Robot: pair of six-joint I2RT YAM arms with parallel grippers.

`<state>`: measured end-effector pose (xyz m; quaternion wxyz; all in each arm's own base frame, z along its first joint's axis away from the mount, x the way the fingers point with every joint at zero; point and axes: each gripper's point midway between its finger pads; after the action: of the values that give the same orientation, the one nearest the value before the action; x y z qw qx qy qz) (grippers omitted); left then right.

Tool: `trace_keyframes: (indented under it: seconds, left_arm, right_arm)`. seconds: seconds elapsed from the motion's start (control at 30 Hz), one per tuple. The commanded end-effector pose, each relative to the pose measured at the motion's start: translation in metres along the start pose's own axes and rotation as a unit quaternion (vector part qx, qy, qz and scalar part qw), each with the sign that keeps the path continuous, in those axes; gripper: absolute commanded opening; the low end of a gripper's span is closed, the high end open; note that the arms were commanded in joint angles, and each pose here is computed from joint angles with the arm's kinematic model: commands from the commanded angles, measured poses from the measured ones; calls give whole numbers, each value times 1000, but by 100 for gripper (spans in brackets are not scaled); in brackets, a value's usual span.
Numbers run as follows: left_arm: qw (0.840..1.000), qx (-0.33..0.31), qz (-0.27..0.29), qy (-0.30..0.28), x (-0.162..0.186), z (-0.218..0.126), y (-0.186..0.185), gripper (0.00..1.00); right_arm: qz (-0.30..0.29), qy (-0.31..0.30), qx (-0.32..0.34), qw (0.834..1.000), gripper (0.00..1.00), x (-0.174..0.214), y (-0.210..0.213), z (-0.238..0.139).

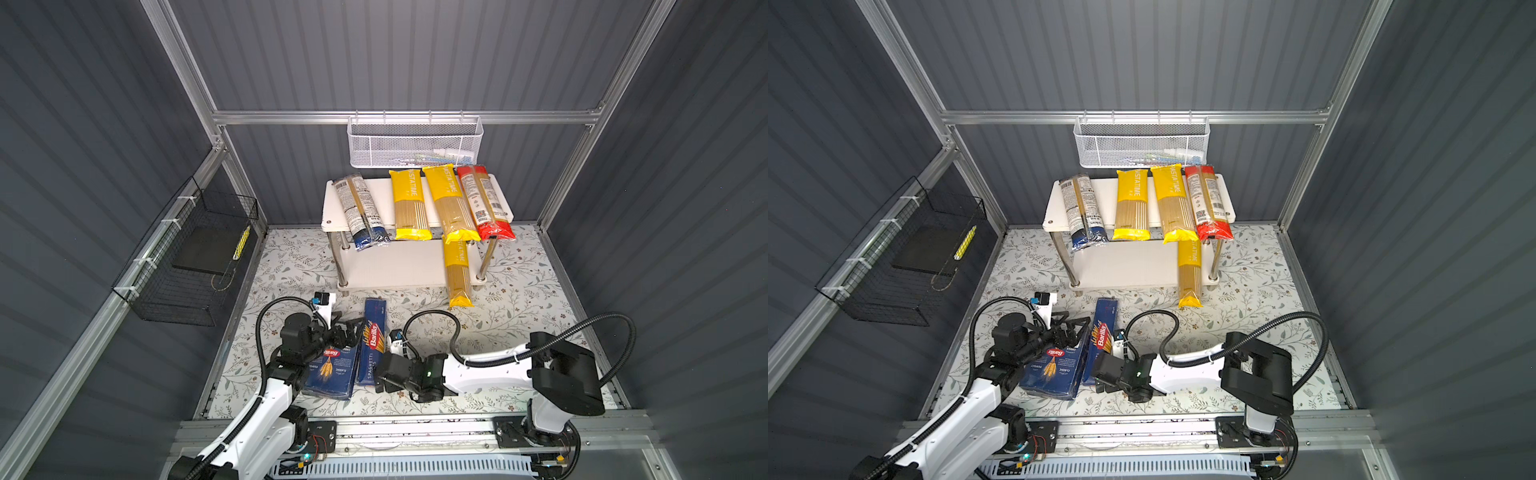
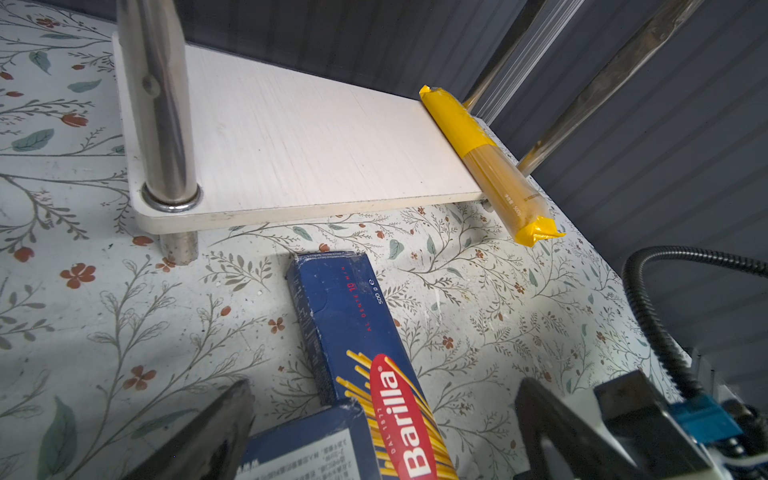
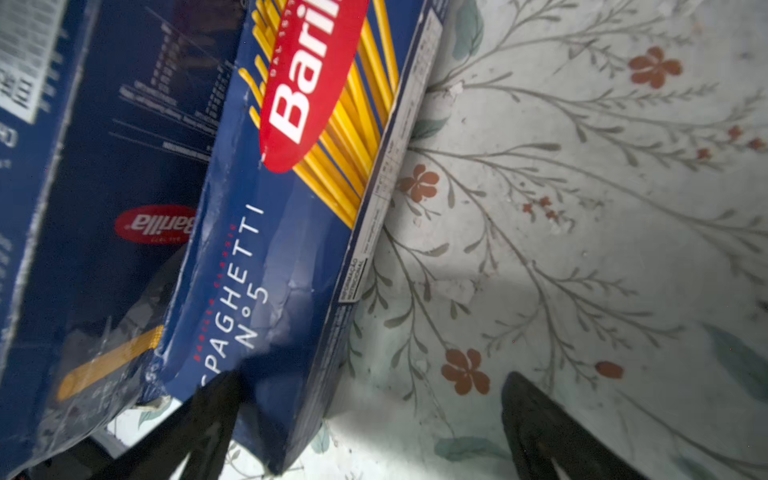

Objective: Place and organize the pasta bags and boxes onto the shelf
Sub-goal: 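Lower the right gripper around the Barilla box and close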

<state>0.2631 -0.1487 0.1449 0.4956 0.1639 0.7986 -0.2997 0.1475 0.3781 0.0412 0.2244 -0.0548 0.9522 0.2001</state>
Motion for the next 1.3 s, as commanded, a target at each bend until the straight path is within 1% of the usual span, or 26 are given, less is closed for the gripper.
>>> trace_keyframes:
  seconds: [0.0,0.07,0.2,0.37,0.53,0.6,0.63,0.87,0.9,1.13,1.2,1.27]
  left_arm:
    - [1000,3,7,3,3,0,-2,100]
    - [1000,2,7,2,2,0,-2,99]
    - [1000,0,6,4,3,0,-1,100]
    - [1000,1,6,5,3,1,-1,100]
    - [1000,3,7,2,2,0,-2,99]
    - [1000,3,7,3,3,1,-2,100]
    - [1000,3,7,3,2,1,-2,100]
    - [1000,2,8,3,3,0,-2,99]
    - [1000,3,8,3,3,0,-2,100]
    - [1000,3,8,3,3,0,-2,100]
    - [1000,3,8,2,2,0,-2,100]
    - [1000,3,8,2,3,0,-2,100]
  right_arm:
    - [-11,9,18,1000,99,-6,8,-2]
    - [-26,17,34,999,99,-5,9,1]
    - [-32,23,17,999,99,-5,23,8]
    - [-29,36,23,999,99,0,23,18]
    - [-39,40,61,997,99,1,8,17]
    - [-38,42,64,996,99,2,4,16]
    - [-39,49,76,995,99,5,-3,15]
    - [-44,54,88,994,99,16,-33,4]
    - [-29,51,97,994,99,7,-44,4]
    - [-6,45,111,993,99,8,-78,-15]
    - [-19,40,100,994,99,6,-80,-25]
    - [-48,29,94,994,99,1,-76,-36]
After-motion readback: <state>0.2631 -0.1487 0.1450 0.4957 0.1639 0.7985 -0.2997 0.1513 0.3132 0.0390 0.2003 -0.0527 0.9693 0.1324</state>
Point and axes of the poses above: each gripper's point midway between its finger pads, its own z axis out along the fingers, its own y axis along the line the jaws close on, x = y × z, and after that the axes turned 7 degrees about z, right-handed
